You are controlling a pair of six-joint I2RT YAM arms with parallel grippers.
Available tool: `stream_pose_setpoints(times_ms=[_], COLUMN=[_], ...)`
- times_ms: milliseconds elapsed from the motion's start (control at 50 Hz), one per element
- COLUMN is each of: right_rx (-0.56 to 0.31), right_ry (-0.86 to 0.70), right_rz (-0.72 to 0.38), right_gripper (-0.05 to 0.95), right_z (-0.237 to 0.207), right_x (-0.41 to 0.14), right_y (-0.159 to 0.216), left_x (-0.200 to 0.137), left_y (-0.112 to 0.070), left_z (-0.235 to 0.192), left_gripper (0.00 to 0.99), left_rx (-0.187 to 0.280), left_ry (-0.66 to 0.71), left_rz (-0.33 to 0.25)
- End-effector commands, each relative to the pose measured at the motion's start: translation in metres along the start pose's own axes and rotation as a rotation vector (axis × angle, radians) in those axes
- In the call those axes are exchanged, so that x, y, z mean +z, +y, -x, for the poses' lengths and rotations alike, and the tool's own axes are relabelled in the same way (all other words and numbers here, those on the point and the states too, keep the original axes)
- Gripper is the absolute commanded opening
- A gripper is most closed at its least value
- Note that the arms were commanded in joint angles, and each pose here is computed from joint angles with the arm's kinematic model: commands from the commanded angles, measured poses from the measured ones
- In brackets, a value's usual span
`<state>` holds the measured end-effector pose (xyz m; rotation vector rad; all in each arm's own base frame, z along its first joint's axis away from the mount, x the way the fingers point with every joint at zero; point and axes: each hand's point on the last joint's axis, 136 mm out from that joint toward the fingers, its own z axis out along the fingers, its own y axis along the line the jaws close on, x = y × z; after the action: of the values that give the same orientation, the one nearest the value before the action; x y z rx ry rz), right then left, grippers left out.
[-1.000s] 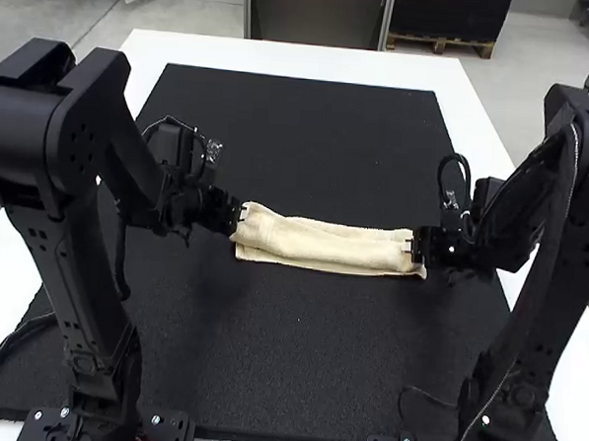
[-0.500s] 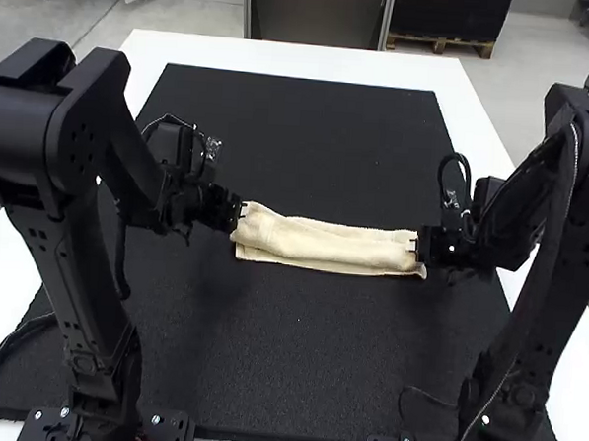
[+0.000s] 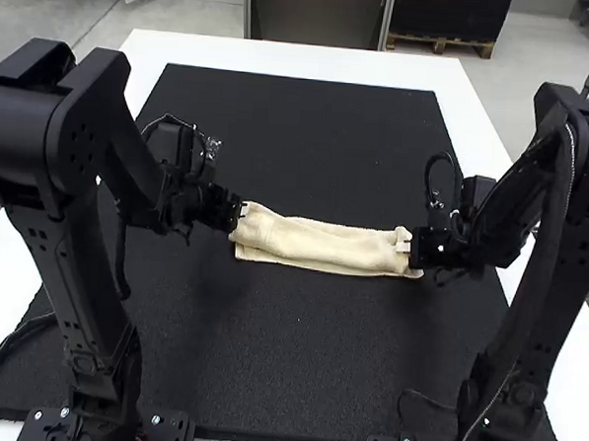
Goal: Fold the towel.
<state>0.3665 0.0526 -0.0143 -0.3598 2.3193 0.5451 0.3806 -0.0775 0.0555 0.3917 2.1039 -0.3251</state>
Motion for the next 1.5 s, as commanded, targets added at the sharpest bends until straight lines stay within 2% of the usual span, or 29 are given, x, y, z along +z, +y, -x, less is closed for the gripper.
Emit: stream_pose_setpoints(times_ms=[0, 180, 520, 760, 960, 1480], right_rx=[0.009, 0.004, -0.016, -0.010, -0.027, -0.093], right_ry=[0.010, -0.030, -0.149, -0.175, -0.163, -0.131], right_rz=[0.043, 0.032, 0.021, 0.064, 0.146, 0.376], right_gripper=[-0.02, -0.02, -0.02, -0.02, -0.02, -0.02], right_z=[-0.009, 0.003, 0.050, 0.068, 0.078, 0.097], right_x=[0.002, -0.005, -0.032, -0.044, -0.040, -0.016], right_y=[0.007, 0.003, 0.011, 0.027, 0.061, 0.179], left_x=[-0.004, -0.005, -0.022, -0.030, -0.032, -0.033], left_y=[0.001, 0.006, 0.060, 0.078, 0.079, 0.077], left_z=[0.006, 0.005, 0.017, 0.011, 0.006, 0.004], left_gripper=[0.967, 0.967, 0.966, 0.966, 0.966, 0.966], left_rx=[-0.005, -0.025, -0.103, -0.130, -0.131, -0.141], left_ry=[-0.023, -0.025, -0.106, -0.103, -0.102, -0.111], left_rz=[-0.005, 0.012, 0.138, 0.177, 0.179, 0.179])
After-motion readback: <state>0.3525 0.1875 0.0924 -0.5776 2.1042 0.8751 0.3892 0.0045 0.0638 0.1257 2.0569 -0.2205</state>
